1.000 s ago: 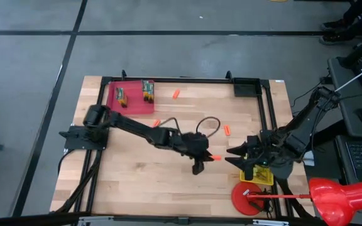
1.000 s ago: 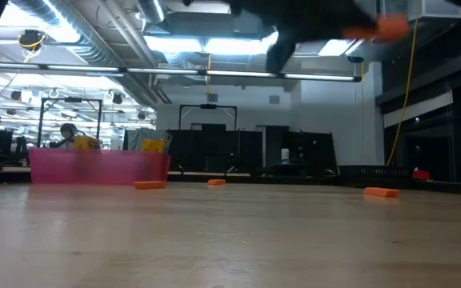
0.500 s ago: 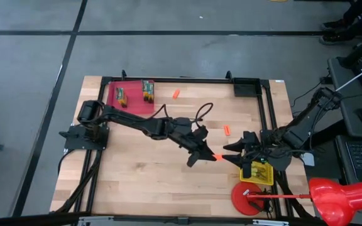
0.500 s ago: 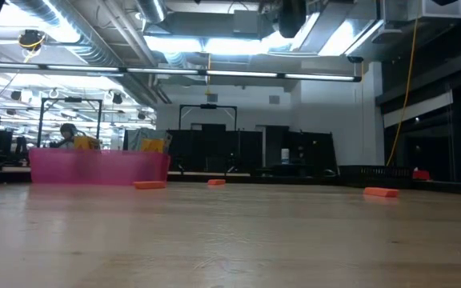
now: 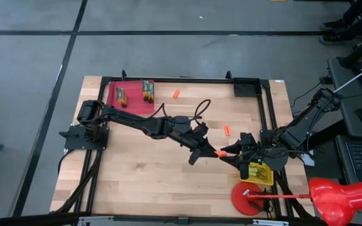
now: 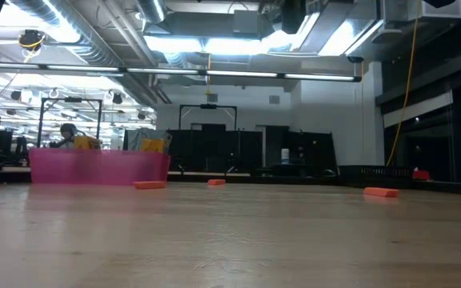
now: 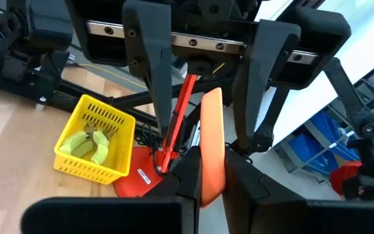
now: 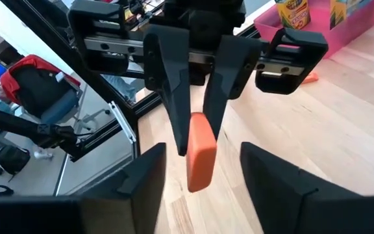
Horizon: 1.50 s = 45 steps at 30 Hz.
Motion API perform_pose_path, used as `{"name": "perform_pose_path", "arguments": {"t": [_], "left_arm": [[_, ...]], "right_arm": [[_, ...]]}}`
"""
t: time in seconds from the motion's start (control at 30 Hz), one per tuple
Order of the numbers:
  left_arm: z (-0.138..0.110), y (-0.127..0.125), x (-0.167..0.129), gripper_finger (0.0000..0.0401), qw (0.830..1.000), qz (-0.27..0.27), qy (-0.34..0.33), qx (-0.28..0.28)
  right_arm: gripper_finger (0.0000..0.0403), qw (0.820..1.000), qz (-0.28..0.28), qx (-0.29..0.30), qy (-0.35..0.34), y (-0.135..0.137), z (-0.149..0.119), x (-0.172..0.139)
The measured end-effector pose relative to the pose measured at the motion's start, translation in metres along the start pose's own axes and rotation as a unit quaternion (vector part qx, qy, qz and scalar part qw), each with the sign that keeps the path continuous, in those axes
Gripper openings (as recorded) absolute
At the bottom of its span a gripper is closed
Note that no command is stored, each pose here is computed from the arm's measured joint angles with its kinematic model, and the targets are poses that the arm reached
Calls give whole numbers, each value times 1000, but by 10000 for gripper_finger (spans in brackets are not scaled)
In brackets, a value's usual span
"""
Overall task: Pick & Place School Supplies
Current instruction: Put the orange eraser into the black bin
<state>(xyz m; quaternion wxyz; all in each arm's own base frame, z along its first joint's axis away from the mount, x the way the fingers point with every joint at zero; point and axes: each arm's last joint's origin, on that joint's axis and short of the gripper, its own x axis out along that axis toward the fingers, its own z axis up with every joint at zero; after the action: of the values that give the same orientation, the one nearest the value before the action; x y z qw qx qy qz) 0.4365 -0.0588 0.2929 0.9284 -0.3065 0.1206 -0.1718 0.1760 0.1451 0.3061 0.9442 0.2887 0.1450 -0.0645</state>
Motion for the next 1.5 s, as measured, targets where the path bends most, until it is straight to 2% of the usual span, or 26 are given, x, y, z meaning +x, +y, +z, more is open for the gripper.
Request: {"name": "perform_pose_path", "arguments": {"t": [0.13, 0.37, 0.87, 0.97, 1.13, 1.23, 1.33, 1.43, 1.5], "left_arm": [[0, 0, 0, 28, 1000, 0, 0, 0], [0, 0, 0, 28, 1000, 2, 1, 0], [-1, 0, 0, 31, 1000, 9, 4, 11], [-2, 1, -1, 69, 1000, 17, 13, 0], [-14, 4, 0, 149, 998, 20, 67, -5], [-21, 3, 0, 173, 995, 32, 95, 0], [-26, 0, -7, 178, 989, 70, 128, 15], [-26, -5, -29, 172, 969, 178, 163, 49], [-22, -13, -51, 164, 943, 275, 174, 75]], "right_arm": [[157, 1000, 0, -1, 0, 0, 0, 0], [33, 1000, 3, -15, 2, 0, 0, 0], [31, 1000, -2, -27, -11, 1, 1, 0], [31, 999, -9, -26, -21, 1, 2, 0], [31, 999, -19, -18, -43, 1, 4, 0], [31, 998, -25, -18, -53, 1, 5, 0], [31, 997, -43, -16, -69, -1, 7, 1], [31, 993, -75, -14, -90, -7, 11, 5], [31, 989, -111, -4, -98, -17, 14, 10]]}}
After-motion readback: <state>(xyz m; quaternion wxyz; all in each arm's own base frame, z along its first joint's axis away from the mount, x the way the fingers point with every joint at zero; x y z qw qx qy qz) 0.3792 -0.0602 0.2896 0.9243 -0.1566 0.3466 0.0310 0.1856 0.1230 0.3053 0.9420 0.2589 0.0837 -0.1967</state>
